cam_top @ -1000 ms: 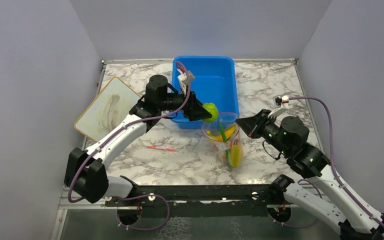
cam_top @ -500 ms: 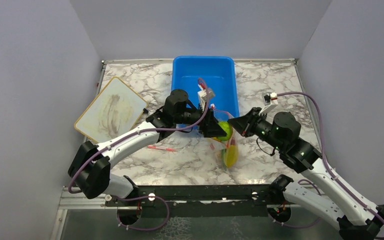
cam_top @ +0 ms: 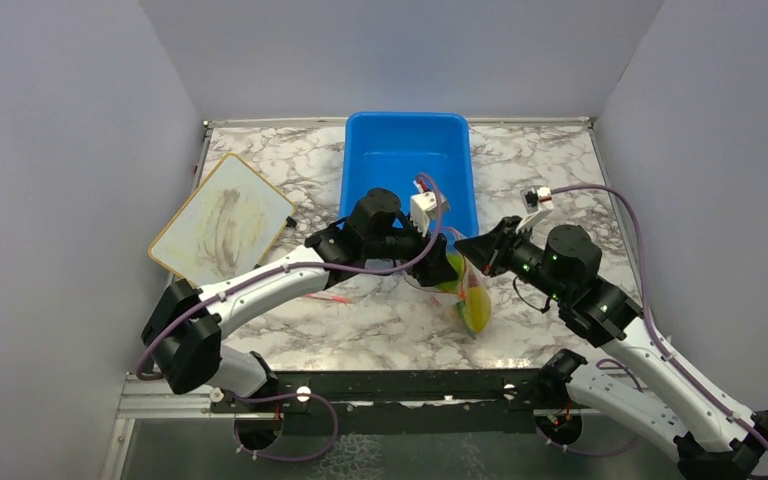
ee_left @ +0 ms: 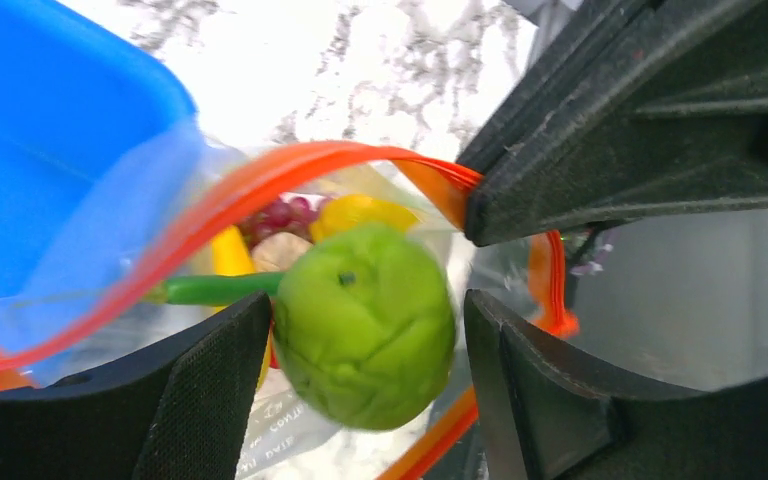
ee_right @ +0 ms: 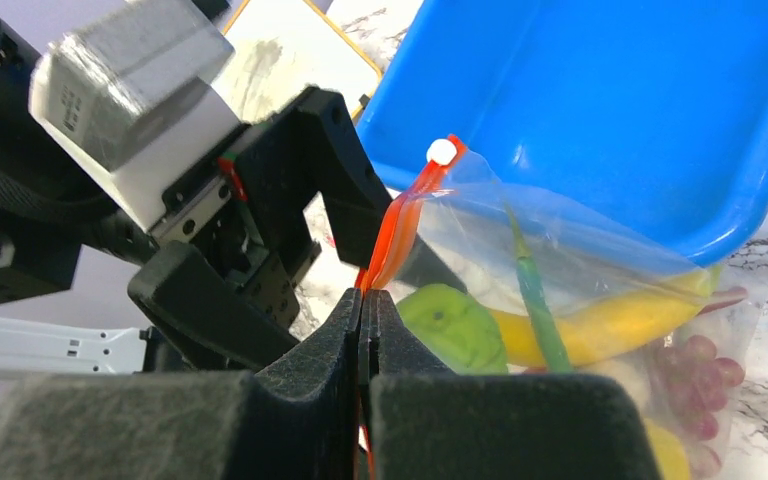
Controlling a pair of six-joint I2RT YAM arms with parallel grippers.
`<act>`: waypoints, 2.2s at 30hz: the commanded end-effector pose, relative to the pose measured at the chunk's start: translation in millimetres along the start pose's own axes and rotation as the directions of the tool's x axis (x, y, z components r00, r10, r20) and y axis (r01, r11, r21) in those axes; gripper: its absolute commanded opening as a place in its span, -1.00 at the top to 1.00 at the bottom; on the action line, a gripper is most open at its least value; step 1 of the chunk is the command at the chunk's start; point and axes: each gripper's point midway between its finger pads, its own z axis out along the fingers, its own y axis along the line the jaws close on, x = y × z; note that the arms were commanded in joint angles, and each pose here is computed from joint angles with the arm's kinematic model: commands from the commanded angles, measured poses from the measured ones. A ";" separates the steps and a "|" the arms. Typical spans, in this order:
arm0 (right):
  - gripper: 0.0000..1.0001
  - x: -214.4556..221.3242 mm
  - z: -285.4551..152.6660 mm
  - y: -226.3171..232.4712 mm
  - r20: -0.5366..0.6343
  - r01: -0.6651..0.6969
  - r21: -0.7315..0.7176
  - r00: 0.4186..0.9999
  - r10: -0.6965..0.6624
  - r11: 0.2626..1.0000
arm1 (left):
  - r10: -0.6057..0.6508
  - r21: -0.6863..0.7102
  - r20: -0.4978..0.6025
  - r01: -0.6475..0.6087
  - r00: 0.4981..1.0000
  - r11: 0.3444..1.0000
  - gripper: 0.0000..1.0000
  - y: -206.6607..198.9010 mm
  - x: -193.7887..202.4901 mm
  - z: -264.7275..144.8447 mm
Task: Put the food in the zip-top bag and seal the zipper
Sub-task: Place the fake vegetable in the zipper food storage bag, then zip the zipper food storage bag at the center of the board.
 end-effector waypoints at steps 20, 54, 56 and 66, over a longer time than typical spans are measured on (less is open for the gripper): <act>0.98 3.5 -25.8 36.9 -0.119 0.391 -0.252 0.895 -0.429 0.885 | 0.927 0.070 0.107 -0.933 0.359 0.353 -0.51 -52.5 -13.9 -109.7; 0.98 8.7 -19.7 69.8 -0.082 0.502 -0.500 0.784 -0.616 0.706 | 0.912 0.217 0.227 -0.930 0.342 0.295 -0.30 -87.6 52.9 -148.2; 0.99 10.6 -19.5 69.0 -0.078 0.506 -0.505 0.780 -0.621 0.700 | 0.903 0.184 0.225 -0.926 0.367 0.330 -0.21 -78.8 56.5 -140.0; 0.99 11.0 -21.1 69.2 -0.071 0.512 -0.509 0.776 -0.627 0.692 | 0.924 0.084 0.144 -0.934 0.356 0.347 -0.20 -41.3 66.5 -122.3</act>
